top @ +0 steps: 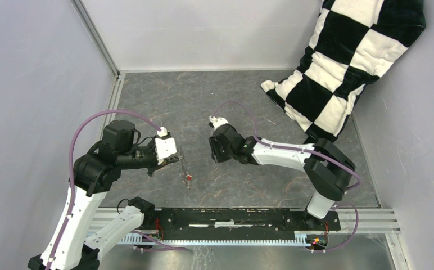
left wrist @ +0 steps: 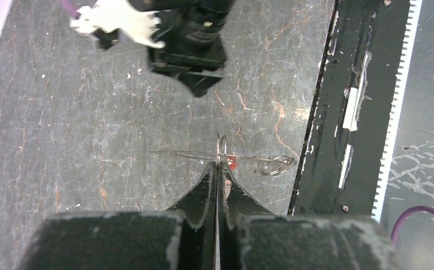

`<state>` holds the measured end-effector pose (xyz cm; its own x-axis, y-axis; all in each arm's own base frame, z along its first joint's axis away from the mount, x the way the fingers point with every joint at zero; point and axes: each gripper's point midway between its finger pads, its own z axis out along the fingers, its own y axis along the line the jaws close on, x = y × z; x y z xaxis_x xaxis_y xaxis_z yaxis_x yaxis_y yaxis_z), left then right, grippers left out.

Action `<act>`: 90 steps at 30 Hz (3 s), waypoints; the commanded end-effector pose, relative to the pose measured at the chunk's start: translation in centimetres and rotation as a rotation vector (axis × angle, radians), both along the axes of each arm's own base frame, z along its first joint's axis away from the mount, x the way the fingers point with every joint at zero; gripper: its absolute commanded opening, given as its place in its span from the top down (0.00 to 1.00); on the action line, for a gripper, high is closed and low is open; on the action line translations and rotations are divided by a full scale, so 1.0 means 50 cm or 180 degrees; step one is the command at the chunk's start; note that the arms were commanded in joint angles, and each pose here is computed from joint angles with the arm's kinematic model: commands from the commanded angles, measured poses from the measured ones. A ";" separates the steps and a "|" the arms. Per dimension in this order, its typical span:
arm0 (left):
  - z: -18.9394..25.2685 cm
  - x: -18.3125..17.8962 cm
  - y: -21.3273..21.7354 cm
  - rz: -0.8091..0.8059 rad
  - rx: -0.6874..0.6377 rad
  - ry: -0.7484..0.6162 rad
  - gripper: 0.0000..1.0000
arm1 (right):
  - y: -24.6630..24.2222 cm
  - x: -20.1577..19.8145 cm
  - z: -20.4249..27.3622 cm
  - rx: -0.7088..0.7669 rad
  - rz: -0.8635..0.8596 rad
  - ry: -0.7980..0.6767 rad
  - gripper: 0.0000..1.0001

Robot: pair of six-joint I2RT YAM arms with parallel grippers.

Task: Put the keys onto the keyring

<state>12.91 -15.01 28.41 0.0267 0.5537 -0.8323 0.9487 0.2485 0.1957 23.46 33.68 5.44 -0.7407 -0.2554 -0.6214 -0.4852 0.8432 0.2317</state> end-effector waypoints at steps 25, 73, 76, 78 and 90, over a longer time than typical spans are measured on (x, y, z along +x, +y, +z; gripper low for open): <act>0.026 0.016 -0.011 -0.0084 -0.0103 -0.0285 0.98 | -0.106 -0.060 -0.086 -0.0306 0.0105 0.0390 0.68; 0.021 0.004 -0.014 -0.0132 -0.0143 -0.0244 0.98 | -0.077 0.093 -0.043 -0.0337 -0.0938 -0.0129 0.64; 0.023 0.003 -0.013 -0.0131 -0.0147 -0.0246 0.98 | -0.075 0.097 -0.041 -0.0327 -0.0943 -0.0143 0.65; 0.024 0.003 -0.013 -0.0131 -0.0142 -0.0252 0.98 | -0.076 0.096 -0.045 -0.0343 -0.0944 -0.0139 0.65; 0.034 0.004 -0.011 -0.0121 -0.0151 -0.0297 0.98 | -0.075 0.092 -0.058 -0.0350 -0.0935 -0.0089 0.70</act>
